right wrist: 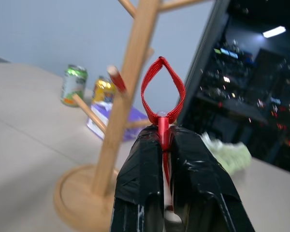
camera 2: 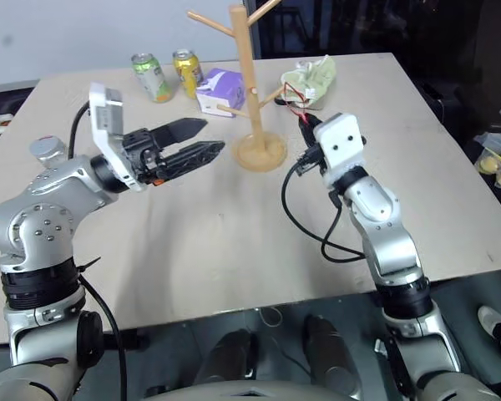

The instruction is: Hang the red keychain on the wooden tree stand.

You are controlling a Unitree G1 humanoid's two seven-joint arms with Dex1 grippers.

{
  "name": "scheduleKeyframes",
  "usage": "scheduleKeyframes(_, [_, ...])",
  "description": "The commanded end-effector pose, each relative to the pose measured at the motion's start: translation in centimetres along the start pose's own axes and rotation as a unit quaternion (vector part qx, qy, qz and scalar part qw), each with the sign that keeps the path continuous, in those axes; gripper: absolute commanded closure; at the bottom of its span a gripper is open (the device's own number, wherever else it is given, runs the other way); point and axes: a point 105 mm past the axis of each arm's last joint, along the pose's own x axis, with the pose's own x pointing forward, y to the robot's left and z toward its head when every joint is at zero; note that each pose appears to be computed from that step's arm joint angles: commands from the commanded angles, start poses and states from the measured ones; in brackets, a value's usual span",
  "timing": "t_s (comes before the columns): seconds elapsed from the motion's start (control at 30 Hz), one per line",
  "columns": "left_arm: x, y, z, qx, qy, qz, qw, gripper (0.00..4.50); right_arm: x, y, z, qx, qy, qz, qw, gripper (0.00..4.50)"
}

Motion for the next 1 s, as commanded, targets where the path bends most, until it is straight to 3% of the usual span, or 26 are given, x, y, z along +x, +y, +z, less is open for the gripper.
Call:
scheduleKeyframes(0.03, [-0.2, -0.8, 1.7, 0.019, -0.034, 0.007, 0.999, 0.0, 1.5, 0.4, 2.4, -0.019, -0.059, 0.009, 0.998, 4.44])
scheduleKeyframes(0.33, [-0.2, -0.7, 1.6, 0.026, -0.033, 0.021, 0.999, 0.0, 3.4, 1.8, 2.0, -0.002, -0.076, 0.036, 0.996, 4.44])
scheduleKeyframes(1.0, [1.0, -0.9, 1.6, 0.032, -0.034, 0.007, 0.999, 0.0, 5.0, 2.1, -0.5, 0.081, -0.011, 0.05, 0.995, 4.44])
